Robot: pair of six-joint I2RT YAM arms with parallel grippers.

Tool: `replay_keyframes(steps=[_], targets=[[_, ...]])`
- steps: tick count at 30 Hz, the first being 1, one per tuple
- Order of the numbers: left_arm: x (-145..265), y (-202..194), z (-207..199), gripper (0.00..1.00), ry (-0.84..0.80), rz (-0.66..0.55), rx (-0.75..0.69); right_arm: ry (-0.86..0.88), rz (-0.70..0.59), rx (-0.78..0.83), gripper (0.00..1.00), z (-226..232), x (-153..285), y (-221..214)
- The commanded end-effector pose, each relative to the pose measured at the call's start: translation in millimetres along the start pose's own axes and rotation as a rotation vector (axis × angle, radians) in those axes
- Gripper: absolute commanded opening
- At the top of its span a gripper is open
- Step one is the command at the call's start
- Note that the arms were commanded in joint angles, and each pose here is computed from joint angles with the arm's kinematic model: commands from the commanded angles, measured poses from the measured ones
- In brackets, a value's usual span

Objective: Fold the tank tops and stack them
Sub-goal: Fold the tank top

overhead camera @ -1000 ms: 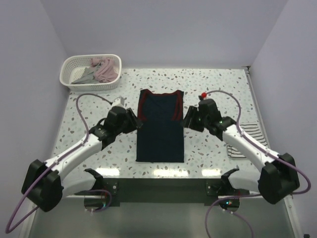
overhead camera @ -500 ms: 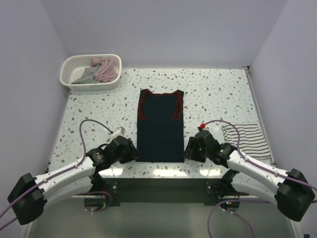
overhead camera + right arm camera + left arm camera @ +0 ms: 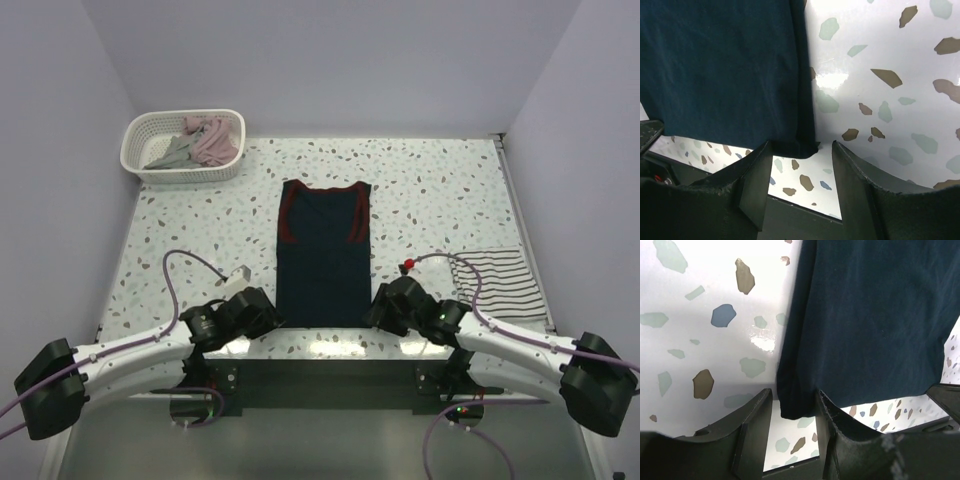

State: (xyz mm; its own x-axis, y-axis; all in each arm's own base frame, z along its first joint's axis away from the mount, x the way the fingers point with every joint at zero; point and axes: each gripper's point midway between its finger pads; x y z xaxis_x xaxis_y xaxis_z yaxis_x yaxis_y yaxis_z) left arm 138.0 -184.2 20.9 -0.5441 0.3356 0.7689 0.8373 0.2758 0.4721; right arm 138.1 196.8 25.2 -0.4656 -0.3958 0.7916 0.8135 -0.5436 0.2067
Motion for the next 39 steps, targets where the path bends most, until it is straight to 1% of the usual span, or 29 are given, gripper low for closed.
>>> replay_keyframes(steps=[1, 7, 11, 13, 16, 17, 18, 22, 23, 25, 26, 27, 32, 33, 35, 36, 37, 39], targets=[[-5, -15, 27, 0.44, 0.093, 0.019, 0.016, -0.039, -0.040, -0.047, 0.55, -14, -5, -1], [-6, -18, 35, 0.37, 0.122, 0.015, 0.013, -0.056, -0.067, -0.093, 0.54, -26, -7, -4], [-6, -20, 39, 0.31, 0.136, 0.017, 0.002, -0.074, -0.078, -0.108, 0.51, -34, -11, -8], [-8, -22, 41, 0.30, 0.142, 0.015, 0.000, -0.081, -0.087, -0.115, 0.51, -36, -13, -10], [-9, -24, 42, 0.27, 0.139, 0.017, 0.000, -0.098, -0.106, -0.117, 0.43, -41, -16, -12], [-10, -24, 42, 0.25, 0.138, 0.016, -0.001, -0.102, -0.108, -0.119, 0.36, -43, -16, -12], [-10, -23, 42, 0.24, 0.138, 0.014, -0.003, -0.104, -0.108, -0.120, 0.32, -43, -16, -14], [-8, -21, 40, 0.19, 0.129, 0.005, -0.011, -0.129, -0.120, -0.104, 0.22, -52, -16, -14], [-8, -21, 40, 0.14, 0.127, 0.002, -0.012, -0.128, -0.124, -0.101, 0.15, -51, -15, -13], [-6, -19, 35, 0.09, 0.107, -0.002, -0.021, -0.126, -0.120, -0.072, 0.07, -49, -13, -14], [-5, -19, 34, 0.03, 0.102, -0.003, -0.027, -0.122, -0.117, -0.058, 0.02, -46, -12, -15], [-3, -18, 31, 0.00, 0.088, -0.005, -0.035, -0.116, -0.110, -0.028, 0.00, -44, -10, -17], [10, -20, 16, 0.00, 0.029, 0.004, -0.048, -0.083, -0.109, 0.076, 0.00, -21, 7, -29], [13, -25, 12, 0.00, 0.009, 0.015, -0.057, -0.084, -0.120, 0.111, 0.00, -21, 11, -34], [22, -28, 6, 0.00, -0.007, 0.022, -0.063, -0.053, -0.124, 0.134, 0.00, -8, 20, -41], [29, -31, -2, 0.00, -0.037, 0.018, -0.067, -0.049, -0.113, 0.166, 0.00, -8, 25, -50], [37, -27, -13, 0.00, -0.061, 0.010, -0.060, -0.016, -0.126, 0.174, 0.00, 7, 31, -51], [51, -27, -20, 0.00, -0.082, 0.003, -0.075, 0.011, -0.121, 0.214, 0.00, 17, 41, -62]])
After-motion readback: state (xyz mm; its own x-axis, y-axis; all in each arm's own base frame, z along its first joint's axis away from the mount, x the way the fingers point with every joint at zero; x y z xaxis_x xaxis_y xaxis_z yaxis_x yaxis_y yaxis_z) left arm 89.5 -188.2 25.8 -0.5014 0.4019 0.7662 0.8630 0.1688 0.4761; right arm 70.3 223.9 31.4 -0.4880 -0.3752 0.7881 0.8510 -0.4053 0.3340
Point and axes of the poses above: each gripper's point midway between its finger pads, its own x axis back along the fingers, its own z axis along the line the jaws close on, y = z × x, and after that the axes turned 13 degrees about -x, right-handed
